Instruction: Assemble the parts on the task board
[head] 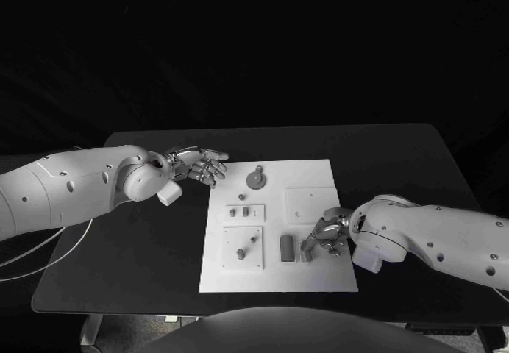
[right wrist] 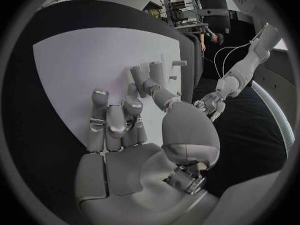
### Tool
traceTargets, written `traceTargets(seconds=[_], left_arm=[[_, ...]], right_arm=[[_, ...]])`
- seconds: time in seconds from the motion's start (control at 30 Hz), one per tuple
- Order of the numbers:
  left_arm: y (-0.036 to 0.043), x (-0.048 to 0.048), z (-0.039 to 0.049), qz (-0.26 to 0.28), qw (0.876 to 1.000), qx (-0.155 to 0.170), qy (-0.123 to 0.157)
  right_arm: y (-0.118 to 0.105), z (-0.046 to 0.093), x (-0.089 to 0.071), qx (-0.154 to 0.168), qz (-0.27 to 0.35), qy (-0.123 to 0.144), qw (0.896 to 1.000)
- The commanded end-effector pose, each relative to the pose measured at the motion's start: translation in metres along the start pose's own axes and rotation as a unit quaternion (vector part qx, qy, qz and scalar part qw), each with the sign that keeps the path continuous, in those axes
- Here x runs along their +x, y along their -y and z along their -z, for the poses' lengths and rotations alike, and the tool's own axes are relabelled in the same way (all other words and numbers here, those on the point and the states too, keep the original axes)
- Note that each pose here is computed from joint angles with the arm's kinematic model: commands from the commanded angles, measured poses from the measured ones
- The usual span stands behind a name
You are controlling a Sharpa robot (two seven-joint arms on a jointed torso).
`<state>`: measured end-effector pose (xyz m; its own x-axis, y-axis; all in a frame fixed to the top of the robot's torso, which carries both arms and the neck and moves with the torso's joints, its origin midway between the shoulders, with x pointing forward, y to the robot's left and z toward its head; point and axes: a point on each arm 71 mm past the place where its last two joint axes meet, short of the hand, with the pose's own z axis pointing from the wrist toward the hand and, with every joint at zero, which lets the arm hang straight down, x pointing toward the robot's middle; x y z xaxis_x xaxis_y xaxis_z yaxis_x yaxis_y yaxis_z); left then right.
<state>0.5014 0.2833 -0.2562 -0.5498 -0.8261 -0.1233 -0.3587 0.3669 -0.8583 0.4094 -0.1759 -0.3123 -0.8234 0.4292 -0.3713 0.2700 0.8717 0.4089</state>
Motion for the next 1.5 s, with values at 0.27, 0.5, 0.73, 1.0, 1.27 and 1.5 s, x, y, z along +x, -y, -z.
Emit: traceTargets(seconds=[0.27, 0.5, 0.73, 1.0, 1.27, 1.5], left_arm=[[0.0014, 0.0019, -0.0003, -0.003, 1.0, 0.001, -0.009], [0.0013, 0.0018, -0.0003, -0.002, 1.0, 0.001, -0.009], [0.0009, 0.0017, 0.0005, -0.002, 1.0, 0.0, -0.01], [0.0014, 0.0022, -0.0006, -0.003, 1.0, 0.0, -0.01], [0.0013, 0.002, -0.0005, -0.003, 1.0, 0.0, -0.01], [0.0011, 0.0021, -0.0005, -0.003, 1.0, -0.001, -0.011]], right_arm=[[-0.0004, -0.0002, 0.0038, 0.0, 0.004, -0.013, 1.0], [-0.0006, -0.0024, 0.001, 0.003, 0.004, -0.002, 1.0], [-0.001, -0.0033, 0.0021, 0.003, 0.015, -0.002, 1.0], [-0.0029, -0.0042, 0.0058, 0.001, 0.022, -0.01, 1.0], [-0.0032, -0.0046, 0.0057, 0.0, 0.022, -0.01, 1.0], [-0.0038, -0.0047, 0.0063, -0.001, 0.025, -0.012, 1.0]])
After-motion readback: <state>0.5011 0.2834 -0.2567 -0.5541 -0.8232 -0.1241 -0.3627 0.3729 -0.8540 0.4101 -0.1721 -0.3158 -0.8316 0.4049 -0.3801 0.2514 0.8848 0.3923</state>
